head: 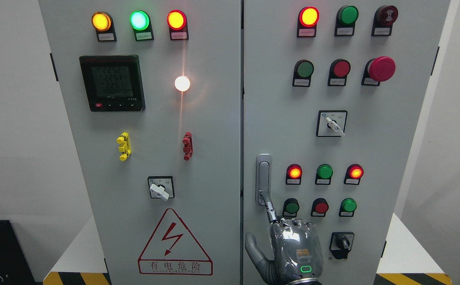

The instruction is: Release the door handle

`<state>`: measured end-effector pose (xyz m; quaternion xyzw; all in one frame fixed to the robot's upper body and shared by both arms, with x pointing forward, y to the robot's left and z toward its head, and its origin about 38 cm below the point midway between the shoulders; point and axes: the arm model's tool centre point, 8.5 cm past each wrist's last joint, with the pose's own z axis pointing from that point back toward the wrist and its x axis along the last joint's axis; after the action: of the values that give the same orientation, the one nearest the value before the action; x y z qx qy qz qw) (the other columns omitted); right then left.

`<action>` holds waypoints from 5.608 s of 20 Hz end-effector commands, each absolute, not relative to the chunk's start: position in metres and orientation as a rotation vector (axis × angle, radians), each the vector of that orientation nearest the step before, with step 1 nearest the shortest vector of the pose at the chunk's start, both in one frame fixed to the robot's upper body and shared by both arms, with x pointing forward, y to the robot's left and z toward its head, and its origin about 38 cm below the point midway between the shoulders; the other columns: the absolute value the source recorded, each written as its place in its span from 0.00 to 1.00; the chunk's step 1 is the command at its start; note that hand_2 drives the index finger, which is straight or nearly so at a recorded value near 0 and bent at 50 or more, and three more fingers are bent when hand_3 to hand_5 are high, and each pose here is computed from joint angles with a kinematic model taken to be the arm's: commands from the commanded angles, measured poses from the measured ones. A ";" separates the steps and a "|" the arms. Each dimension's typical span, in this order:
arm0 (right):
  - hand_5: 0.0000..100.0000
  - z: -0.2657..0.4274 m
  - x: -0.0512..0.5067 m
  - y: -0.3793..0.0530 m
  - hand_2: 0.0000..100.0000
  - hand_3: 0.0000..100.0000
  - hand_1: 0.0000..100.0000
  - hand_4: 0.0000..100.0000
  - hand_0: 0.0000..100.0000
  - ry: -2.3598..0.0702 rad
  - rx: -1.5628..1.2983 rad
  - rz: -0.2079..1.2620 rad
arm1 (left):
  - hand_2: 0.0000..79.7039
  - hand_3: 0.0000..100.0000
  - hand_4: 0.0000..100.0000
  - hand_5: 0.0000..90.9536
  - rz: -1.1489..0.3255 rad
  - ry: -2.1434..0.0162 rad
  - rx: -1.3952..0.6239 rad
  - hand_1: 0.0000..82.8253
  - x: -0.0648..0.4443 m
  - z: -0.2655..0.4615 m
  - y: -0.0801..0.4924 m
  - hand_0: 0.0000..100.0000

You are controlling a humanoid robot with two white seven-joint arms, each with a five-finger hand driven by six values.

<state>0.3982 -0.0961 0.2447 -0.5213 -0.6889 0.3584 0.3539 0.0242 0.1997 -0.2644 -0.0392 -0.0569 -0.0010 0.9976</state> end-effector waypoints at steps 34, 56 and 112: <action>1.00 0.232 0.403 -0.095 0.00 0.87 0.22 0.91 0.53 -1.742 -1.325 0.960 | 0.00 0.00 0.00 0.00 0.000 -0.096 -0.079 0.67 0.013 -0.265 0.200 0.12; 1.00 0.223 0.404 -0.095 0.00 0.87 0.22 0.92 0.52 -1.720 -1.313 0.978 | 0.00 0.00 0.00 0.00 0.001 -0.095 -0.079 0.67 0.012 -0.265 0.200 0.12; 1.00 0.235 0.396 -0.092 0.00 0.87 0.22 0.90 0.51 -1.766 -1.320 0.951 | 0.00 0.00 0.00 0.00 0.000 -0.095 -0.079 0.67 0.012 -0.265 0.200 0.12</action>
<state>0.4010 -0.0918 0.2232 -0.5100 -0.6757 0.3814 0.3713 0.0242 0.1997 -0.2644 -0.0391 -0.0568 -0.0010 0.9976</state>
